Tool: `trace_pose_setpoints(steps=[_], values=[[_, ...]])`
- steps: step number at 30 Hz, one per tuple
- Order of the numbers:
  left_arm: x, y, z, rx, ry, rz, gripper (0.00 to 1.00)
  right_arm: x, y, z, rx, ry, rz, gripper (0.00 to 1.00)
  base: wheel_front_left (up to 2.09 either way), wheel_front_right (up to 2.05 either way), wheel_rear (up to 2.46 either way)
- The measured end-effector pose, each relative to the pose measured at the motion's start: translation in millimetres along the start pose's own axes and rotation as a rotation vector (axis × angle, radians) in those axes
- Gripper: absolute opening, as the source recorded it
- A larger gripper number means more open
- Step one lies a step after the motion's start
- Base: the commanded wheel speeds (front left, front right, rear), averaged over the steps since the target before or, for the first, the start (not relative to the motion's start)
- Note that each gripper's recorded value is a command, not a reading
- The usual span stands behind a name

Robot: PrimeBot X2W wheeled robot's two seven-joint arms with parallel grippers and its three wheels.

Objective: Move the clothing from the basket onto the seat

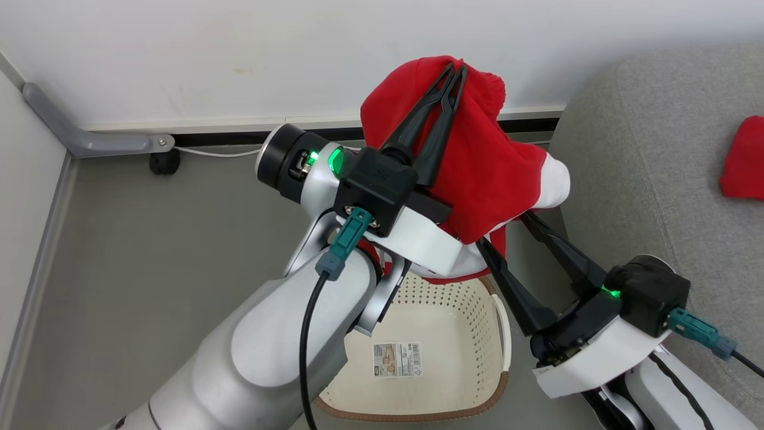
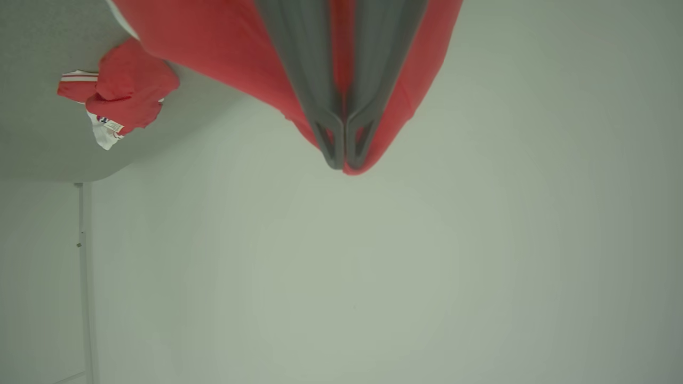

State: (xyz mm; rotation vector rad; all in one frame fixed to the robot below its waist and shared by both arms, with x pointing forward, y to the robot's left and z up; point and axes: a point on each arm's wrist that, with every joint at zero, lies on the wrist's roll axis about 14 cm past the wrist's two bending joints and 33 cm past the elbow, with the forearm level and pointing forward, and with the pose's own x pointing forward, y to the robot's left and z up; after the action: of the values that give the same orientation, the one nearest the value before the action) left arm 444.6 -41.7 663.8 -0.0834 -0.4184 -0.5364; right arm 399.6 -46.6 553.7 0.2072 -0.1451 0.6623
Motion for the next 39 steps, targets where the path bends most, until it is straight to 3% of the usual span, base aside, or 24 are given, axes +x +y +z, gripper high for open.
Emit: trace_pose_setpoints(steps=[15,28,29,31,32,39], values=[[-7.0,-1.7,-9.2,0.022,0.040,-0.020,0.00,39.8,21.9,-30.7,-0.003,0.068,0.095,1.00,0.00,0.00,0.00],[-16.3,-15.1,-23.9,-0.011,0.088,-0.054,0.00,56.6,-2.5,-6.1,-0.001,-0.022,0.001,1.00,0.00,0.00,0.00],[-16.9,-16.8,-24.8,-0.016,0.090,-0.058,0.00,56.3,-4.5,-5.4,-0.001,-0.024,-0.007,0.87,0.00,0.00,0.00],[-18.0,-19.5,-26.9,-0.021,0.097,-0.062,0.00,55.8,-8.1,-5.3,-0.004,-0.024,-0.018,0.07,0.00,0.00,0.00],[-18.5,-20.4,-27.5,-0.023,0.098,-0.064,0.00,55.4,-9.0,-6.0,-0.004,-0.021,-0.021,0.00,0.00,0.00,0.00],[-20.5,-22.5,-30.6,-0.035,0.107,-0.062,0.00,53.1,-12.4,-7.8,0.001,-0.013,-0.035,0.00,0.00,0.00,0.00]])
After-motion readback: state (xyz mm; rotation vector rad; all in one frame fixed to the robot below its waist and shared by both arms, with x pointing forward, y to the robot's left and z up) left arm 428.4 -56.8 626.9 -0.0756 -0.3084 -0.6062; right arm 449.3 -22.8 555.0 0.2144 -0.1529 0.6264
